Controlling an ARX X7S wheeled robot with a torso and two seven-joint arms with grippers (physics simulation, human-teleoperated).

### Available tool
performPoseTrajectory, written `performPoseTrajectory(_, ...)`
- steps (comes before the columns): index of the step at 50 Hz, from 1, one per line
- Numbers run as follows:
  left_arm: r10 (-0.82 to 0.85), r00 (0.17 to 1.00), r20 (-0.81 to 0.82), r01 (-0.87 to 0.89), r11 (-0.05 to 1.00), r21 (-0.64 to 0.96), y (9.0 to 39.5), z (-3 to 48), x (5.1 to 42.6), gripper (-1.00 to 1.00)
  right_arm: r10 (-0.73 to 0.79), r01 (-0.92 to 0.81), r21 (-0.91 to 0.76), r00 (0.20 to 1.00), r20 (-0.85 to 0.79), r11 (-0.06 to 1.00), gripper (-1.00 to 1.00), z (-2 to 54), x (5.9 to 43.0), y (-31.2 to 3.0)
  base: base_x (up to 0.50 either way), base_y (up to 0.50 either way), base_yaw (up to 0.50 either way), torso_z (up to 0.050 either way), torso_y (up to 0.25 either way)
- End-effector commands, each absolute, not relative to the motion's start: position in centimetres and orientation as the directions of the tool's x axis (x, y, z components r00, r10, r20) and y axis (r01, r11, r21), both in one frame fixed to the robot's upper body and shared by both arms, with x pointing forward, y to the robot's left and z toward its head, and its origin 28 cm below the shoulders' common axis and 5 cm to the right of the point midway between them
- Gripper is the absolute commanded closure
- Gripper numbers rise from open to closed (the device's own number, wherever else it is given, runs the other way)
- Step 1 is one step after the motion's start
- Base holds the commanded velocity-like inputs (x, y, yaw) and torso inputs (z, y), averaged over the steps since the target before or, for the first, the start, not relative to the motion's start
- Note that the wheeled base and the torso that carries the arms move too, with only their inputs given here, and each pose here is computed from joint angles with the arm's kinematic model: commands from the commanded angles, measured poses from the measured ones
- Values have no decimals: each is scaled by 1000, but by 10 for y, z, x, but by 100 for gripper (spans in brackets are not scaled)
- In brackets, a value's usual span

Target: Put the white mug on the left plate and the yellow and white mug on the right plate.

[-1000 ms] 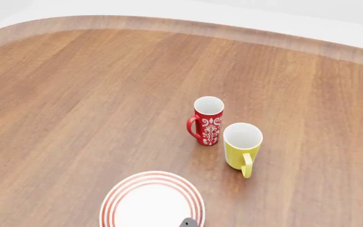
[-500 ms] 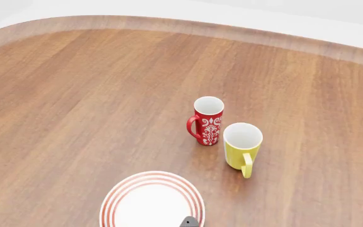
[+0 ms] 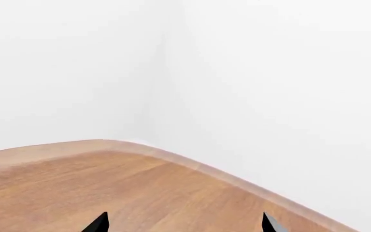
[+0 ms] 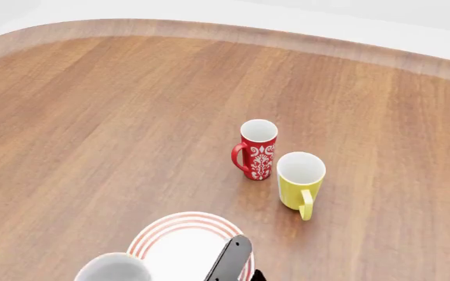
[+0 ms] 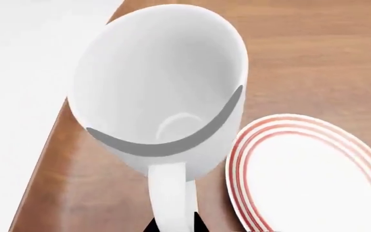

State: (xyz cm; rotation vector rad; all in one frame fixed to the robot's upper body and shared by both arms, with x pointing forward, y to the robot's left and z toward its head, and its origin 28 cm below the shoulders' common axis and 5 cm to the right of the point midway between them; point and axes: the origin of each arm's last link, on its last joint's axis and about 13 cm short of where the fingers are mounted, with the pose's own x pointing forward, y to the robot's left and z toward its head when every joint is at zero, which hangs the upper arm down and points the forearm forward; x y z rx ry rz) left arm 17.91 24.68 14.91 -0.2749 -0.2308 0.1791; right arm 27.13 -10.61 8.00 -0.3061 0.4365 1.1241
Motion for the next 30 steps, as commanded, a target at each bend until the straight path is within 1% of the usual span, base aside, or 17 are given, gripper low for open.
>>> performPoseTrajectory(1, 203, 957, 206, -138, 946, -294, 248, 149, 177, -100, 789, -857, -54, 494, -366, 512, 100, 98, 278, -113, 0, 0, 0, 0, 0)
performPoseTrajectory(7, 202, 957, 210, -135, 946, -293, 251, 151, 188, -100, 745, -790, -9, 581, -328, 613, 100, 98, 291, -121, 0, 0, 0, 0, 0)
performPoseTrajectory(11, 202, 956, 214, -134, 947, -292, 251, 151, 189, -100, 749, -778, 39, 588, -305, 627, 100, 101, 297, -122, 0, 0, 0, 0, 0)
performPoseTrajectory(17, 200, 956, 215, -132, 947, -293, 251, 151, 189, -100, 709, -729, 83, 624, -327, 680, 100, 98, 306, -124, 0, 0, 0, 0, 2)
performPoseTrajectory(26, 204, 955, 214, -135, 944, -300, 250, 153, 186, -100, 695, -696, 148, 625, -356, 702, 100, 91, 318, -126, 0, 0, 0, 0, 0)
performPoseTrajectory(30, 204, 955, 215, -134, 944, -301, 250, 153, 184, -100, 687, -685, 175, 608, -398, 707, 100, 86, 322, -127, 0, 0, 0, 0, 0)
